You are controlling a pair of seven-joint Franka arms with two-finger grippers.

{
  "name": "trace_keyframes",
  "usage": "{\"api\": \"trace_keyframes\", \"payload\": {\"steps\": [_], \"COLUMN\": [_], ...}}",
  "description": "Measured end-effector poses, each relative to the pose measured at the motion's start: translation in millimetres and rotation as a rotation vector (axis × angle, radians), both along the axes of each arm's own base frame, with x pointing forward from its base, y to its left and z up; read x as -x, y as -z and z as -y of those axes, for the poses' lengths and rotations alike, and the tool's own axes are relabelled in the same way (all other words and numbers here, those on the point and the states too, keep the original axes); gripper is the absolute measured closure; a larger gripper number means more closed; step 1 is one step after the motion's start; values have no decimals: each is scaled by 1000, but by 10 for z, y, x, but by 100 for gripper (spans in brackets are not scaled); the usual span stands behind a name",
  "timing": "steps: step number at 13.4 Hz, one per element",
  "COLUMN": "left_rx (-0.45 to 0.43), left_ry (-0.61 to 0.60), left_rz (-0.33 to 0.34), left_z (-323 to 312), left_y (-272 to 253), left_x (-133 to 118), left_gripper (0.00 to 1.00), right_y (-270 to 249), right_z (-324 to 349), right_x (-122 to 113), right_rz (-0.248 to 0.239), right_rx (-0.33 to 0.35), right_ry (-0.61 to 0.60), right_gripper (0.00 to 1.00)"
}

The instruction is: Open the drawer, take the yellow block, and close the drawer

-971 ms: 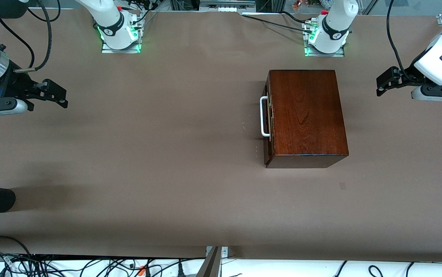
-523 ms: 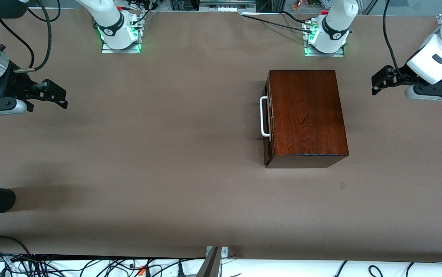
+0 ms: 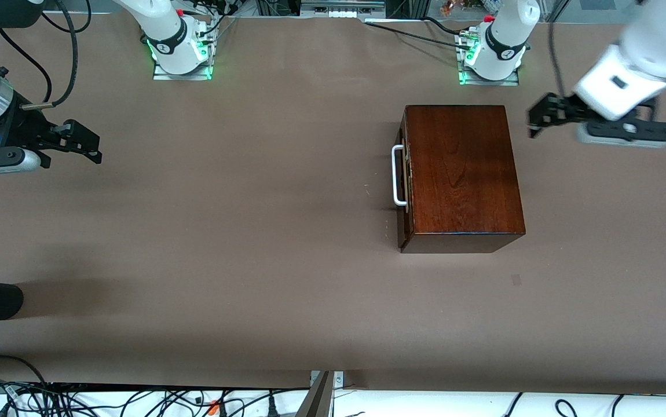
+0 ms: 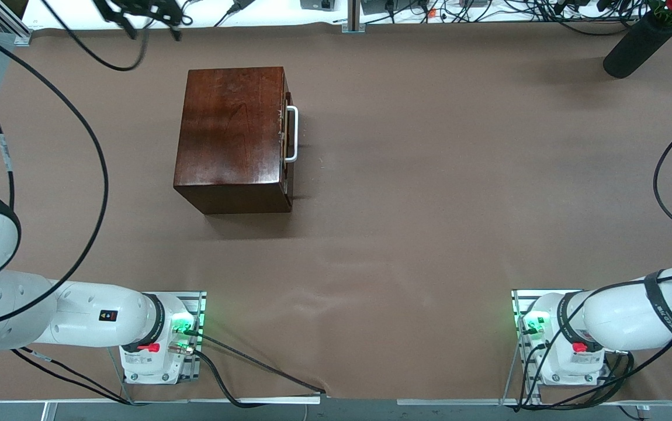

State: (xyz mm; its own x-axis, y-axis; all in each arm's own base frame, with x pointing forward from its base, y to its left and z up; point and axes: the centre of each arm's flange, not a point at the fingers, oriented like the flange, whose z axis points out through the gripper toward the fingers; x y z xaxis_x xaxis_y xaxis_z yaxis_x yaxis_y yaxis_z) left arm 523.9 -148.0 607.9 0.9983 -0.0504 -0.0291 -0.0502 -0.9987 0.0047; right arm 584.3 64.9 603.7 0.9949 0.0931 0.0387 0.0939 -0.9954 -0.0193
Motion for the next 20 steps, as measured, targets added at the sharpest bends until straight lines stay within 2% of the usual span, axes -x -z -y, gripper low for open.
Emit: {"api": "trace_keyframes", "payload": {"steps": [5, 8, 12, 15, 17, 20], "left_rx": [-8, -34, -83, -140, -176, -238], "left_ry": [-59, -95, -68, -55, -44, -27], "left_rz": [-8, 11, 8, 40, 39, 36], "left_z": [1377, 2021, 2683, 3005, 3150, 3171], "left_y": [189, 437, 844, 1129, 1371, 1761], "left_x": [443, 665, 962, 1029, 1059, 934], "left_gripper": [0, 0, 0, 0, 0, 0], "right_y": [14, 14, 14, 15, 15, 14], "right_z": [-5, -3, 21, 21, 21, 16], "right_x": [-6, -6, -9, -9, -9, -10], "right_rz": [-2, -2, -2, -2, -2, -2], "right_rx": [0, 0, 1, 1, 1, 0], "right_ry": [-1, 0, 4, 4, 4, 3], "right_gripper": [0, 0, 0, 0, 0, 0]}}
